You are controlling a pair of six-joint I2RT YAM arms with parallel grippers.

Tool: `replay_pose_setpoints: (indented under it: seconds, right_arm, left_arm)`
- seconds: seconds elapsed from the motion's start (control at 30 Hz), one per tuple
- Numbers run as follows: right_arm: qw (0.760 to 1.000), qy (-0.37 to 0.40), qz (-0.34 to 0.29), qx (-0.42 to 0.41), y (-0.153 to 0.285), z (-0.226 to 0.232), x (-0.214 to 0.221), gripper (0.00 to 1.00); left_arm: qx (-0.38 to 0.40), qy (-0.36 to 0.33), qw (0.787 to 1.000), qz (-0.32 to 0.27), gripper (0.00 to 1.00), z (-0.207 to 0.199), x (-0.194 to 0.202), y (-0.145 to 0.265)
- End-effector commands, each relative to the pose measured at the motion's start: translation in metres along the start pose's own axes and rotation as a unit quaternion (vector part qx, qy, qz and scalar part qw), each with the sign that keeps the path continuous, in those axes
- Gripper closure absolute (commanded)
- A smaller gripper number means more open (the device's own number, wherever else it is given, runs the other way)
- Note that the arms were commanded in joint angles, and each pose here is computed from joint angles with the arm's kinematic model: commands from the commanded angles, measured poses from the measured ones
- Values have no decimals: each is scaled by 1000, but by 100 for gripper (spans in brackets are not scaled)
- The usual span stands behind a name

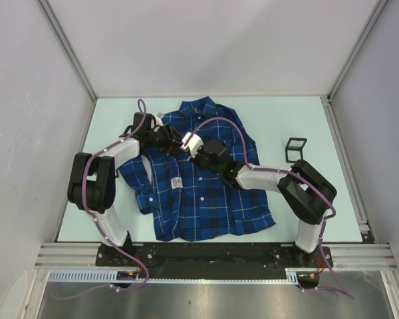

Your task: Remove the brooch from the garment

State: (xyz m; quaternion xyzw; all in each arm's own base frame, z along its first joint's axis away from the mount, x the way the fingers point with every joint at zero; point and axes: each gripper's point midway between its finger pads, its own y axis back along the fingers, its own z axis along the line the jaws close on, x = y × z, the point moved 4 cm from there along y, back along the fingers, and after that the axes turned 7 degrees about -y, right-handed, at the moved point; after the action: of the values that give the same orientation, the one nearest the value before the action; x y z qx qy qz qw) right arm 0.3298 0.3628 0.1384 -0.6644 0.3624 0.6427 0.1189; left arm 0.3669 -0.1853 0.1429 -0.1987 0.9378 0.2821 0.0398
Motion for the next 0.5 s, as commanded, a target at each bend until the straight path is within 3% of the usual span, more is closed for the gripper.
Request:
replay_pose_setpoints:
  seconds: [0.0, 0.3, 0.4, 0.43, 0.47]
  right_arm:
    - [999, 18, -32, 12, -2, 1, -15, 100]
    - [998, 32, -35, 30, -3, 0, -16, 100]
    - [998, 36, -35, 42, -3, -1, -17, 99]
    - [998, 33, -37, 45, -2, -1, -19, 95]
    - [998, 25, -37, 51, -2, -2, -19, 86]
  left_arm:
    - [14, -14, 1000, 4, 57, -11, 3, -1]
    - [16, -26, 1000, 7, 77, -11, 4, -3]
    - [25, -41, 999, 12, 92, -15, 5, -3]
    - [29, -47, 998, 13, 100, -16, 5, -3]
    - [30, -61, 998, 11, 100, -17, 4, -2]
